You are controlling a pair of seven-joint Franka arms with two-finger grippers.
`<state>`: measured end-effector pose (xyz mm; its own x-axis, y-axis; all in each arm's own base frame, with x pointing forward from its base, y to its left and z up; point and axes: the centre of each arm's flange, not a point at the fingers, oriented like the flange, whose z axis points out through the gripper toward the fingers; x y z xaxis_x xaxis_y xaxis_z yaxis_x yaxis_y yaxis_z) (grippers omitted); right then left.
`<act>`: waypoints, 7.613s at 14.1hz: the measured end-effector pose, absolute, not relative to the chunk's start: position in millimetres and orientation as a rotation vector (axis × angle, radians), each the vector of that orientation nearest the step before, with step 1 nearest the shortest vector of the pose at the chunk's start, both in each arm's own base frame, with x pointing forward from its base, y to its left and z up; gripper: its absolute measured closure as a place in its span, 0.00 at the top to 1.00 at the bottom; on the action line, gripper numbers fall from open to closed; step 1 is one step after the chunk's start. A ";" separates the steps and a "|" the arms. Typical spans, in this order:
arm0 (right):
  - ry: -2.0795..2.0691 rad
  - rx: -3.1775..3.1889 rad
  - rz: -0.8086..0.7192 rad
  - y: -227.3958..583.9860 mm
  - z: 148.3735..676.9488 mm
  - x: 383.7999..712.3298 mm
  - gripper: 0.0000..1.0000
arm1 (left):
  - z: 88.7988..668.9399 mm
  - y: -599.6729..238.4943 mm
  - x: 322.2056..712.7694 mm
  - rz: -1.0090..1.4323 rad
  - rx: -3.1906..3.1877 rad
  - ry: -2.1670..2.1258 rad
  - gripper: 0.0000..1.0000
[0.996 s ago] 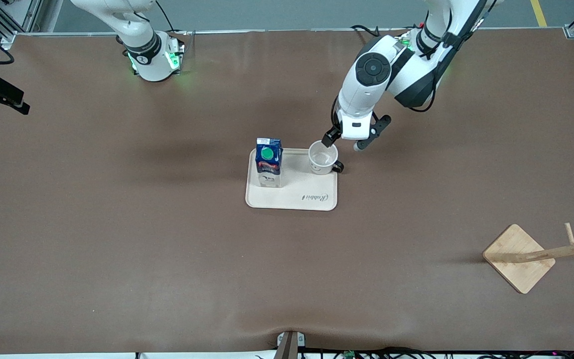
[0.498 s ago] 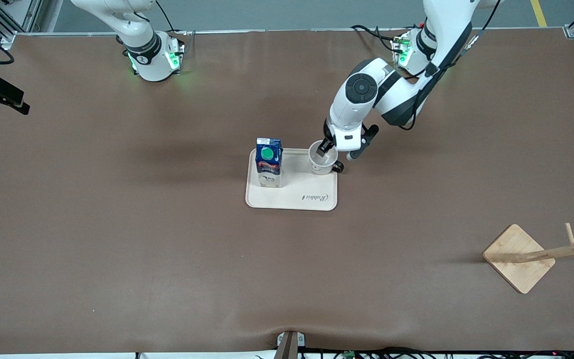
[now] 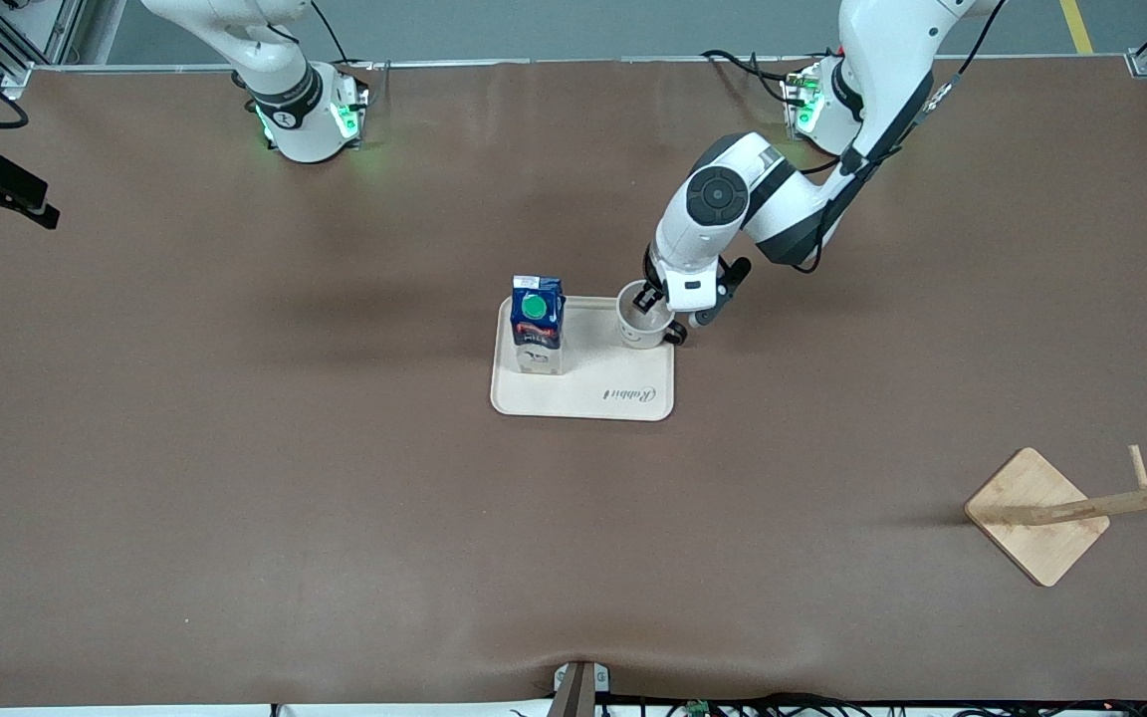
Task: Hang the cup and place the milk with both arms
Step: 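Lower the left gripper and grasp the white mug by its rim, then carry the mug to the wooden stand while the right gripper reaches out, then hang the mug handle on the stand peg while the right gripper grasps milk, then lift the milk carton off the tray with the right gripper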
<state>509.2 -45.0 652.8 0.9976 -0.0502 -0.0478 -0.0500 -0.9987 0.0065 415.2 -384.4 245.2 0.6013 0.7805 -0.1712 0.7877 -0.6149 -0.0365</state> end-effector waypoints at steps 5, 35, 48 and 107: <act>-0.080 3.134 -0.075 -45.7 652.8 509.2 1.00 | 243.8 -385.9 418.0 -0.272 2.766 1.361 0.44; -0.094 3.128 -0.266 -52.7 585.9 545.7 1.00 | 511.5 -174.6 593.5 0.227 3.050 0.680 0.07; -0.172 3.243 -0.357 171.0 510.0 575.2 1.00 | 559.5 50.8 631.3 0.320 3.083 0.380 0.07; -0.198 3.118 -0.589 1.0 443.1 637.7 0.64 | 591.6 46.5 615.0 0.134 3.181 0.153 1.00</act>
